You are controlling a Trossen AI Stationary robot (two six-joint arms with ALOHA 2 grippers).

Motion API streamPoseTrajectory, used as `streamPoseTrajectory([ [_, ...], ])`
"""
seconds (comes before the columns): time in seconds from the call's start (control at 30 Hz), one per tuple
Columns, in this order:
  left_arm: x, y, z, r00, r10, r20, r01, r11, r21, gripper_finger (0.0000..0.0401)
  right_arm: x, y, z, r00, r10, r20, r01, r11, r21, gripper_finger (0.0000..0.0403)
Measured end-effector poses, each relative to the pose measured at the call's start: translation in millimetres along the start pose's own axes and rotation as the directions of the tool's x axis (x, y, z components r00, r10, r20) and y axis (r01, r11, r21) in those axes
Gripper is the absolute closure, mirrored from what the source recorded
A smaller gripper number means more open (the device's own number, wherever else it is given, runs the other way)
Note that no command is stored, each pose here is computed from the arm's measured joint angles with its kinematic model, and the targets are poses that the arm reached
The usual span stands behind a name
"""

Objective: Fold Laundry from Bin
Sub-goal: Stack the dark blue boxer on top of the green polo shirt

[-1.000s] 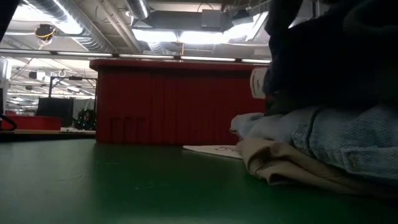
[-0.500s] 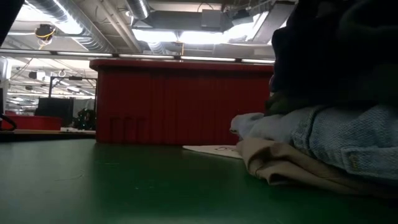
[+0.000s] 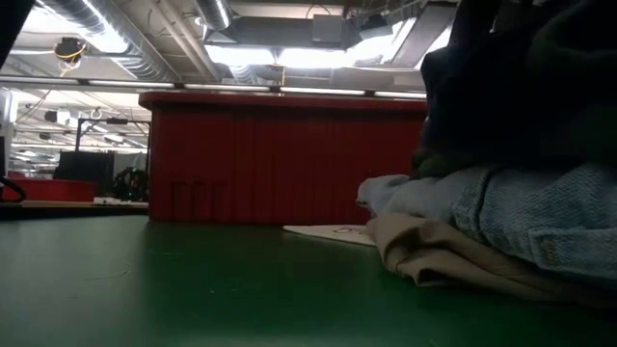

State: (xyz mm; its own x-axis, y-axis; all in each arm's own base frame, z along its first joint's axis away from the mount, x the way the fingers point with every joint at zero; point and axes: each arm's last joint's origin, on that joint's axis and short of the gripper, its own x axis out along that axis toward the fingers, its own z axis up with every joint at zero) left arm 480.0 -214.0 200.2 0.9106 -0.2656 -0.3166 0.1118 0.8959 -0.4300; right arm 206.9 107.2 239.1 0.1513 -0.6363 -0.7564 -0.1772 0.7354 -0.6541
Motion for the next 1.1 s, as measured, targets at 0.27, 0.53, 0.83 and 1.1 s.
streamPoseTrajectory([
  [0.27, -1, -2, 0, 1.000, -0.001, 0.001, 0.001, 0.990, 0.142, 0.0231, -8, -7, 0, 1.000, -0.008, -0.014, 0.007, 0.995, -0.098, 0.0236],
  [0.53, -1, 3, 4, 1.000, 0.007, 0.012, -0.009, 0.982, 0.186, 0.0229, -40, -29, 8, 0.997, 0.073, 0.030, -0.072, 0.997, -0.042, 0.0226],
  [0.83, -2, -4, 15, 0.992, -0.055, 0.113, 0.029, 0.976, 0.215, 0.0229, -74, -50, 19, 0.963, 0.224, 0.152, -0.235, 0.970, 0.057, 0.0226],
  [1.1, -2, -6, 15, 0.990, -0.065, 0.126, 0.036, 0.975, 0.221, 0.0229, -84, -36, 49, 0.780, 0.489, 0.391, -0.575, 0.806, 0.140, 0.0226],
])
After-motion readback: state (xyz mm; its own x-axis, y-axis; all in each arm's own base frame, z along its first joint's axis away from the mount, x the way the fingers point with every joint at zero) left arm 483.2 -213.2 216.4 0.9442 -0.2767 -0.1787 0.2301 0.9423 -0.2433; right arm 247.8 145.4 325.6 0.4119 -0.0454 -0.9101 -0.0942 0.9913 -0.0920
